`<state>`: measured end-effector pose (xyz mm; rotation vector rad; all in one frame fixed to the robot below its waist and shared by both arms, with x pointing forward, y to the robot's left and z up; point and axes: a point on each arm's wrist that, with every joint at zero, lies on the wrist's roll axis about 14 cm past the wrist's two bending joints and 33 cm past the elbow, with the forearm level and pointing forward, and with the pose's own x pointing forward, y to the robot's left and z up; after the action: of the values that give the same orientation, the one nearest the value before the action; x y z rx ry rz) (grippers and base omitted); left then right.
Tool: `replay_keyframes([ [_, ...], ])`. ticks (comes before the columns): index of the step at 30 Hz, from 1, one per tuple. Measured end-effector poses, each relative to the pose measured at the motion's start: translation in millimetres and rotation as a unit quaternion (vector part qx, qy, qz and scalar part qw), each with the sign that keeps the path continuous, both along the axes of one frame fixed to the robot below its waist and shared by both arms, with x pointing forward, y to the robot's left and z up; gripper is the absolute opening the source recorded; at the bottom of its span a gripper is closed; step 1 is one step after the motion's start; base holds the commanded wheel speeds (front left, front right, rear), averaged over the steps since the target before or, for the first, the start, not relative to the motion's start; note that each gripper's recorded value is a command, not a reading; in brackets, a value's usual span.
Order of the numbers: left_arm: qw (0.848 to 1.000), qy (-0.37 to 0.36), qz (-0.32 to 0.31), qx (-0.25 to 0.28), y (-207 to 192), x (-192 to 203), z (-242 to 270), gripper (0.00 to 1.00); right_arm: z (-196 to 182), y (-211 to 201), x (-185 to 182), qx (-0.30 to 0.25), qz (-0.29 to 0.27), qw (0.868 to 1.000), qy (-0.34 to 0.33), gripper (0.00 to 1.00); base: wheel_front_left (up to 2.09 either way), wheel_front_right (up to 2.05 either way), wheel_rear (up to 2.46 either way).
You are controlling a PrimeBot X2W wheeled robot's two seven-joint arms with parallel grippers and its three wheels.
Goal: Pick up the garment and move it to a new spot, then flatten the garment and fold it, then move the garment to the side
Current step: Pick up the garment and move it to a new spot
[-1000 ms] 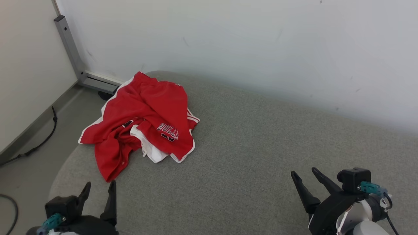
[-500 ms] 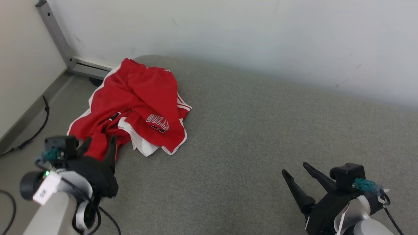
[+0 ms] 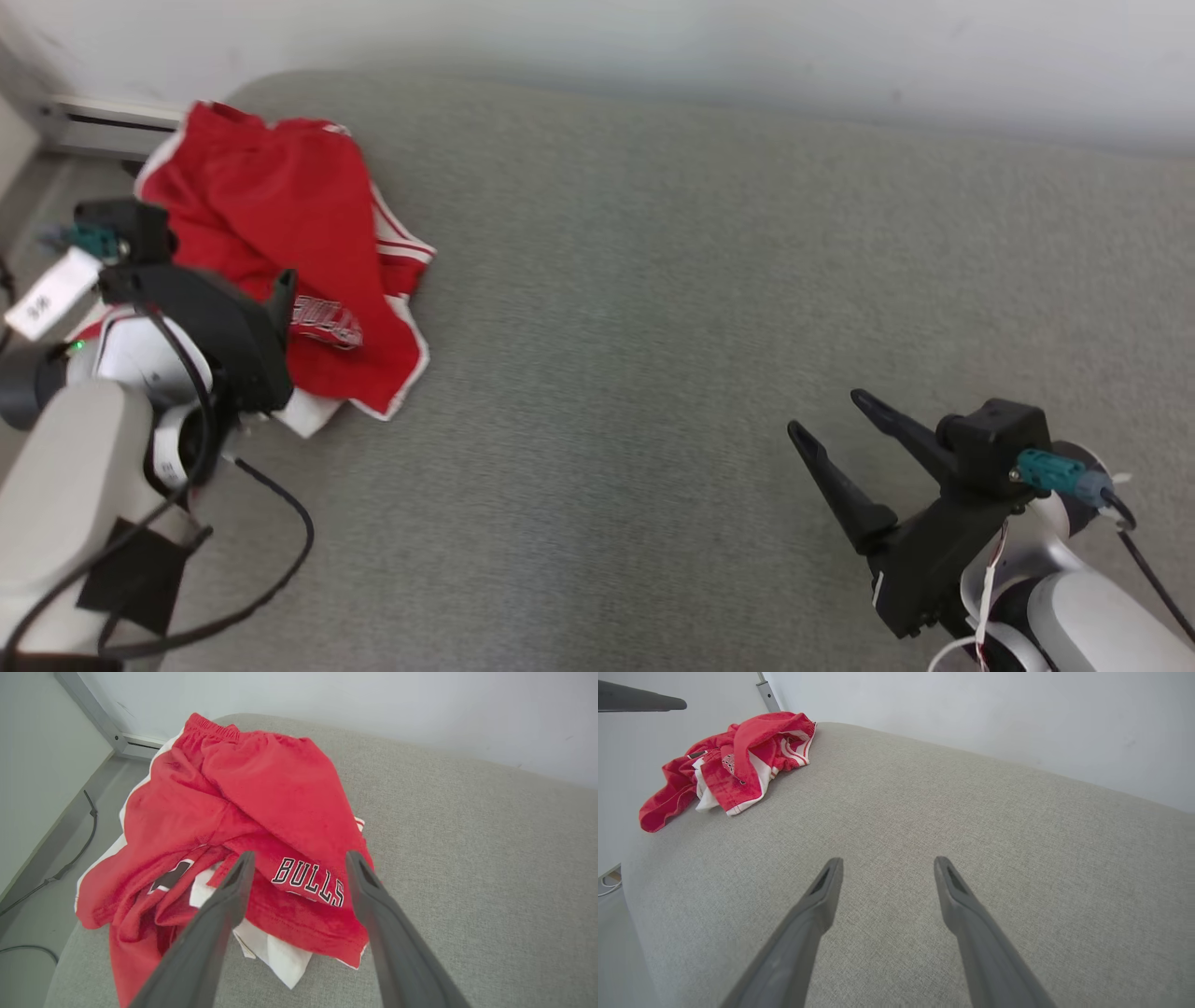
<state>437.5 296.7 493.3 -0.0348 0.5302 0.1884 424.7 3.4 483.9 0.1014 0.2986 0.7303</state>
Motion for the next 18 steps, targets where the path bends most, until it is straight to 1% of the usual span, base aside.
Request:
replay_keyframes([
  [3, 0.999, 0.031, -0.012, -0.003, -9.0, 18.5, -12.3, 1.00, -6.7, -12.8, 7.6, -0.007, -0.016, 1.000, 0.008, 1.00, 0.00, 0.00, 0.00],
  [7, 0.997, 0.081, -0.011, -0.009, -15.8, 34.5, -36.9, 1.00, -18.0, -32.1, 11.9, -0.016, -0.038, 0.999, 0.023, 1.00, 0.00, 0.00, 0.00],
  [9, 0.995, 0.103, -0.012, 0.002, -16.0, 41.0, -47.9, 1.00, -24.7, -41.2, 13.2, -0.020, -0.049, 0.998, 0.031, 1.00, 0.00, 0.00, 0.00],
  [12, 0.991, 0.126, -0.014, 0.030, -11.5, 51.1, -59.0, 1.00, -36.7, -53.4, 14.3, -0.027, -0.064, 0.996, 0.048, 1.00, 0.00, 0.00, 0.00],
  [18, 0.983, 0.180, -0.022, 0.037, -20.4, 59.4, -88.4, 1.00, -52.7, -71.5, 16.4, -0.036, -0.089, 0.993, 0.069, 1.00, 0.00, 0.00, 0.00],
])
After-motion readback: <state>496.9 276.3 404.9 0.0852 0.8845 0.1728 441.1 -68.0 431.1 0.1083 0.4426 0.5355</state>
